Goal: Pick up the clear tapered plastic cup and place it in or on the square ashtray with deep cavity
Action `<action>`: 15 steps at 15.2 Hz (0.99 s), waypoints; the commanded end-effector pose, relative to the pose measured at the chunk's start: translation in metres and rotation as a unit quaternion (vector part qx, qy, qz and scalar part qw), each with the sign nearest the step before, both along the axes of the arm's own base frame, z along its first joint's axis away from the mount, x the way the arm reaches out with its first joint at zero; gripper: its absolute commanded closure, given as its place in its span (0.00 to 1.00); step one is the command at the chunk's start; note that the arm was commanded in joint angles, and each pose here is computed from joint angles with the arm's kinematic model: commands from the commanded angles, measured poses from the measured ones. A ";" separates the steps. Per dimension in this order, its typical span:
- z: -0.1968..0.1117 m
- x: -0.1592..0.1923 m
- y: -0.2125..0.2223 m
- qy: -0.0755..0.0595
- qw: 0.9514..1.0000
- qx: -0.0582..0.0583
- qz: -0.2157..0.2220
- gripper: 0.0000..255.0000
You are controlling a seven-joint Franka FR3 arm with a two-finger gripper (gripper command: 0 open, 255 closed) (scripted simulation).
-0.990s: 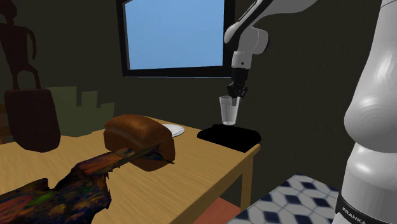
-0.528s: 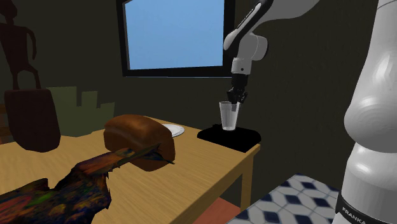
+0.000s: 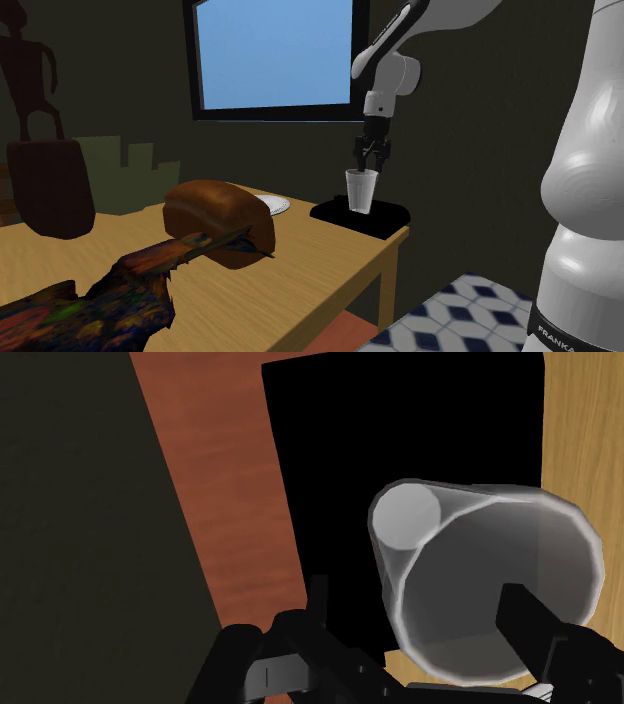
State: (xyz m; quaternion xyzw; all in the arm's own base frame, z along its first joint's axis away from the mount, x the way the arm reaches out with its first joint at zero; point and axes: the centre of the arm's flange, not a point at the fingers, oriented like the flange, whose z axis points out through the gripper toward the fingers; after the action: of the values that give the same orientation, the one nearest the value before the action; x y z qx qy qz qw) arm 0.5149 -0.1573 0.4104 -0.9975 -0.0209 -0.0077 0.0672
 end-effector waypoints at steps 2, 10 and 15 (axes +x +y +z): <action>0.000 0.000 0.000 0.000 1.000 0.000 0.000 0.00; 0.050 -0.001 -0.007 0.000 1.000 0.000 0.000 0.00; 0.050 -0.001 -0.007 0.000 1.000 0.000 0.000 0.00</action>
State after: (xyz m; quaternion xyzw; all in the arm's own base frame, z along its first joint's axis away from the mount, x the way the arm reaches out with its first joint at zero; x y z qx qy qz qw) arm 0.5143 -0.1640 0.4599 -0.9975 -0.0209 -0.0077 0.0672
